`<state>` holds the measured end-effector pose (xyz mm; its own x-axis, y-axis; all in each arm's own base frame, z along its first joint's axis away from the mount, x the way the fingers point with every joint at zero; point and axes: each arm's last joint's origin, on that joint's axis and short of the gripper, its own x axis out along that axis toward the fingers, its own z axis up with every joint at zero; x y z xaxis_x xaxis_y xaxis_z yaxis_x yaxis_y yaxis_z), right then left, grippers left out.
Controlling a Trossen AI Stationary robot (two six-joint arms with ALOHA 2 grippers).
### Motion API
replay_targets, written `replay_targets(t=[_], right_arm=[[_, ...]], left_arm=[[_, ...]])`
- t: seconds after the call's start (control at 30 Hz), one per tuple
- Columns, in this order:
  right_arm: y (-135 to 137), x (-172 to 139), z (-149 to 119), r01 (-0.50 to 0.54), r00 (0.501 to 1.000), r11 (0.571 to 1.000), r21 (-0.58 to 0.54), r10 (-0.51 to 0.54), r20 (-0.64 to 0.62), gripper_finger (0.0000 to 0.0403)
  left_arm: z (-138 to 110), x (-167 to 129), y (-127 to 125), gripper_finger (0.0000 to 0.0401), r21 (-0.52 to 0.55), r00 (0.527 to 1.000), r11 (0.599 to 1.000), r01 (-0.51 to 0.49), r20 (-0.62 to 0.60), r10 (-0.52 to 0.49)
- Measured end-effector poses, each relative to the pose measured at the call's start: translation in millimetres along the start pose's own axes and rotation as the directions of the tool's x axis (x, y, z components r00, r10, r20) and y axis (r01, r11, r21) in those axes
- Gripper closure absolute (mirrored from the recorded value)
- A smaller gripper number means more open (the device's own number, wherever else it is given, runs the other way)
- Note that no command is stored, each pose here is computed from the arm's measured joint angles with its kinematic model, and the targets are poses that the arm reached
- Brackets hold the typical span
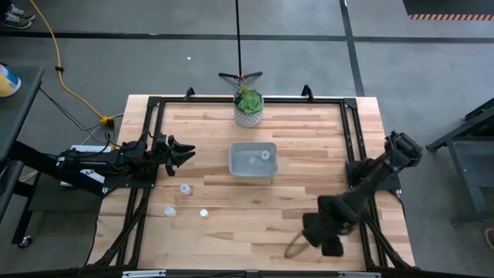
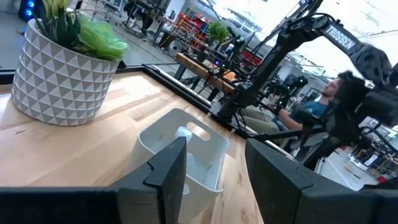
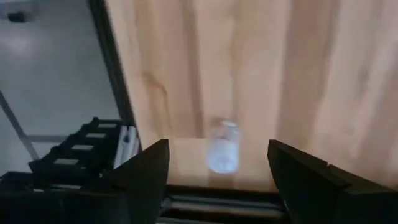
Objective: Pick and place pill bottles into a basket
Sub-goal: Put the bottom transparent pill bottle into the gray bin
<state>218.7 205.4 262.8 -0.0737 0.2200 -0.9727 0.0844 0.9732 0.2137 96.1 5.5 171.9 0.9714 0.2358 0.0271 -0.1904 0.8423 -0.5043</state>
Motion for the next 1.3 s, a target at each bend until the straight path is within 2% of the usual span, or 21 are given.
replay_targets(t=[0.17,0.37,0.57,0.73,1.3], right_arm=[[10,28,-33,0.049,0.999,0.999,-0.018,-0.049,-0.003,0.0139],[9,51,-54,0.118,0.992,0.993,-0.006,-0.118,-0.032,0.0139],[7,72,-62,0.121,0.993,0.992,-0.027,-0.121,0.003,0.0139],[-1,82,-64,0.142,0.99,0.99,0.024,-0.141,-0.008,0.0139],[-4,89,-63,0.163,0.986,0.986,0.021,-0.164,0.037,0.0148]], left_arm=[[0,0,0,0.0201,0.0,1.0,1.0,0.0,0.0,0.0],[0,0,0,0.0201,0.0,1.0,1.0,0.0,0.0,0.0],[0,0,0,0.0201,0.0,1.0,1.0,0.0,0.0,0.0],[0,0,0,0.0201,0.0,1.0,1.0,0.0,0.0,0.0],[0,0,0,0.0201,0.0,1.0,1.0,-0.014,0.008,0.014]])
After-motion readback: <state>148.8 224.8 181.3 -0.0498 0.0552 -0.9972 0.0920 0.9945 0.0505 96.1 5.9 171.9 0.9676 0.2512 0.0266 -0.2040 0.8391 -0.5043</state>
